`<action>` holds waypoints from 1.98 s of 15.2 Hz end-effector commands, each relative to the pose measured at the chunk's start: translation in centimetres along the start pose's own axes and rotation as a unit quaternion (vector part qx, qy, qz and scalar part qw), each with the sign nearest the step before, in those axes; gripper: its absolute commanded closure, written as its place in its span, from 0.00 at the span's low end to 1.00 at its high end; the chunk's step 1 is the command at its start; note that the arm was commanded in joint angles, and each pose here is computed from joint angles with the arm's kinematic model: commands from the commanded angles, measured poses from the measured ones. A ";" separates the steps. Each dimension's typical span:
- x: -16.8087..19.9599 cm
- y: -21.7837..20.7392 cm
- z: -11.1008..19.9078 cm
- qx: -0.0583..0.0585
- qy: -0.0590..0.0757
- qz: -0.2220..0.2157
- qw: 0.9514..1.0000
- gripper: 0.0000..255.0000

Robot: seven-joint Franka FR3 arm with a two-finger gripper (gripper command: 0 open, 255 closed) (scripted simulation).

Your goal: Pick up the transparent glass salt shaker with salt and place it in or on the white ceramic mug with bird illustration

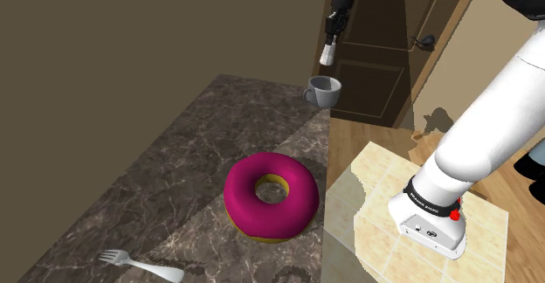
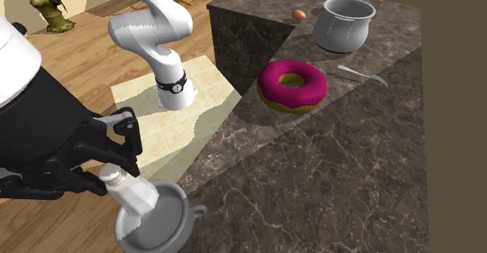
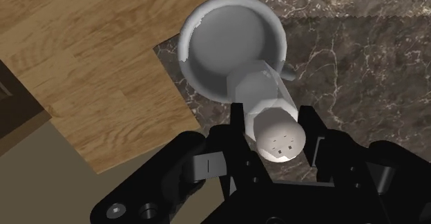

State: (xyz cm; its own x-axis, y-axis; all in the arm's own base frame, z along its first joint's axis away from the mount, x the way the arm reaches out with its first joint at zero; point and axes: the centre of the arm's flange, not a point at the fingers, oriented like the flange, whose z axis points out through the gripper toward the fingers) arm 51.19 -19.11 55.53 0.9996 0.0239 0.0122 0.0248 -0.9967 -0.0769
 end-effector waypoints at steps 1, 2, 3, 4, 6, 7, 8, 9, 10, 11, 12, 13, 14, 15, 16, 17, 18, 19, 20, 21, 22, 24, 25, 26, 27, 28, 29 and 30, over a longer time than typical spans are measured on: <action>0.1 0.0 0.9 0.000 0.000 0.000 1.000 1.00; 0.0 0.1 1.5 0.000 0.000 0.000 1.000 1.00; 0.0 0.1 2.0 0.000 0.000 0.000 1.000 1.00; 0.0 0.1 2.5 0.000 0.000 0.000 1.000 1.00; 0.0 0.2 3.6 0.000 0.000 0.000 1.000 1.00; 0.0 0.3 4.1 0.000 0.000 0.000 1.000 1.00; 0.0 0.3 4.6 0.000 0.000 0.000 1.000 1.00; 0.0 0.4 5.2 0.000 0.000 0.000 1.000 1.00; 0.0 0.4 5.7 0.000 0.000 0.000 1.000 1.00; 0.0 0.4 6.2 0.000 0.000 0.000 1.000 1.00; 0.0 0.5 6.7 0.000 0.000 0.000 1.000 1.00; 0.0 0.5 7.3 0.000 0.000 0.000 1.000 1.00; 0.0 0.6 7.8 0.000 0.000 0.000 1.000 1.00; 0.0 0.6 8.3 0.000 0.000 0.000 1.000 1.00; 0.0 0.7 9.1 0.000 0.000 0.000 1.000 1.00; 0.0 0.7 9.1 0.000 0.000 0.000 1.000 1.00; 0.0 0.7 9.1 0.000 0.000 0.000 1.000 1.00; 0.0 0.7 9.1 0.000 0.000 0.000 1.000 1.00; 0.0 0.7 9.1 0.000 0.000 0.000 1.000 1.00; 0.0 0.7 9.1 0.000 0.000 0.000 1.000 1.00; 0.0 0.7 9.1 0.000 0.000 0.000 1.000 1.00; 0.0 0.7 9.1 0.000 0.000 0.000 1.000 1.00; 0.0 0.7 9.1 0.000 0.000 0.000 1.000 0.00; 0.0 0.7 9.1 0.000 0.000 0.000 1.000 0.00; 0.0 0.7 9.1 0.000 0.000 0.000 1.000 0.00; 0.0 0.7 9.1 0.000 0.000 0.000 1.000 0.00; 0.0 0.7 9.1 0.000 0.000 0.000 1.000 0.00; 0.0 0.7 9.1 0.000 0.000 0.000 1.000 0.00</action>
State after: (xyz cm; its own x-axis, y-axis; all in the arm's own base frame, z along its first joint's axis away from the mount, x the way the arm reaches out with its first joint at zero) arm 51.25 -19.06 46.44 0.9996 0.0244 0.0126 0.0253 -0.9967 -0.0767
